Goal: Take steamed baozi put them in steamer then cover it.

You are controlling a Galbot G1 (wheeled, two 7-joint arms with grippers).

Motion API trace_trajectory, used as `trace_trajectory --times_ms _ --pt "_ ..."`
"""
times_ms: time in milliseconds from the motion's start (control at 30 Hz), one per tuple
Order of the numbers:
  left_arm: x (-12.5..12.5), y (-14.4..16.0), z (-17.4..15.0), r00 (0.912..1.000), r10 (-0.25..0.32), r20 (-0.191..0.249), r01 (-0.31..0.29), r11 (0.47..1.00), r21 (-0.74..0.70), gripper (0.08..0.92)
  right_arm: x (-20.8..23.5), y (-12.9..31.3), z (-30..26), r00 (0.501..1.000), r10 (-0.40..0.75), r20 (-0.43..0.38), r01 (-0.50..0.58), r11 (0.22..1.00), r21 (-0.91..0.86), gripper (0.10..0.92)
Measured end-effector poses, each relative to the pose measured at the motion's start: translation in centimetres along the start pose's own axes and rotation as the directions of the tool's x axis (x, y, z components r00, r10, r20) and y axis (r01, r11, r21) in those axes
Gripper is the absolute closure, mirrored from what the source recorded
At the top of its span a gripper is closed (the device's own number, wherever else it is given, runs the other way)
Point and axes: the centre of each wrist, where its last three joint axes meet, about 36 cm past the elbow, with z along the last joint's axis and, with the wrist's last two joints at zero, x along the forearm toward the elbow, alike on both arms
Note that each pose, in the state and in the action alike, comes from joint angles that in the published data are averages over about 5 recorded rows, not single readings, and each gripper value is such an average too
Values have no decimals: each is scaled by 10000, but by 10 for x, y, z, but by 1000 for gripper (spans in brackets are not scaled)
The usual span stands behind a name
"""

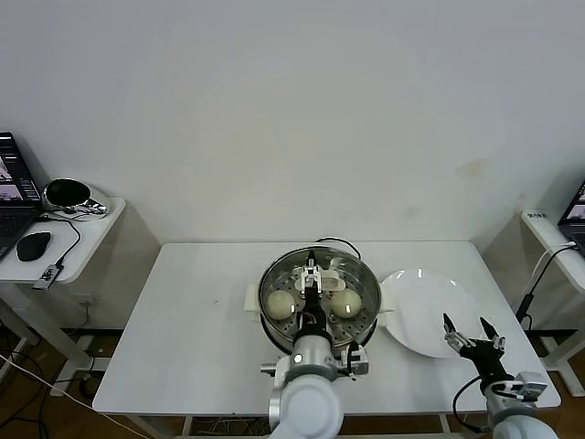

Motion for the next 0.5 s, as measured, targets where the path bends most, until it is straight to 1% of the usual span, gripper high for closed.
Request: trace_trajectory --times_ms 67,300,400,500 --pt "4 3 2 10000 23 43 -24 10000 96 183 0 0 0 10000 2 -7 -2 10000 4 200" --pt "19 20 14 9999 -81 102 75 9980 629 177 4 3 -1 9999 -70 -87 69 10000 -38 200" --pt "26 33 26 9997 -239 15 235 9927 1184 177 6 5 -2 9997 -138 -176 138 9999 -24 200" --pt "30 48 48 9990 -382 -211 416 9790 1994 177 9 9 -4 9994 -255 -236 255 9997 17 200"
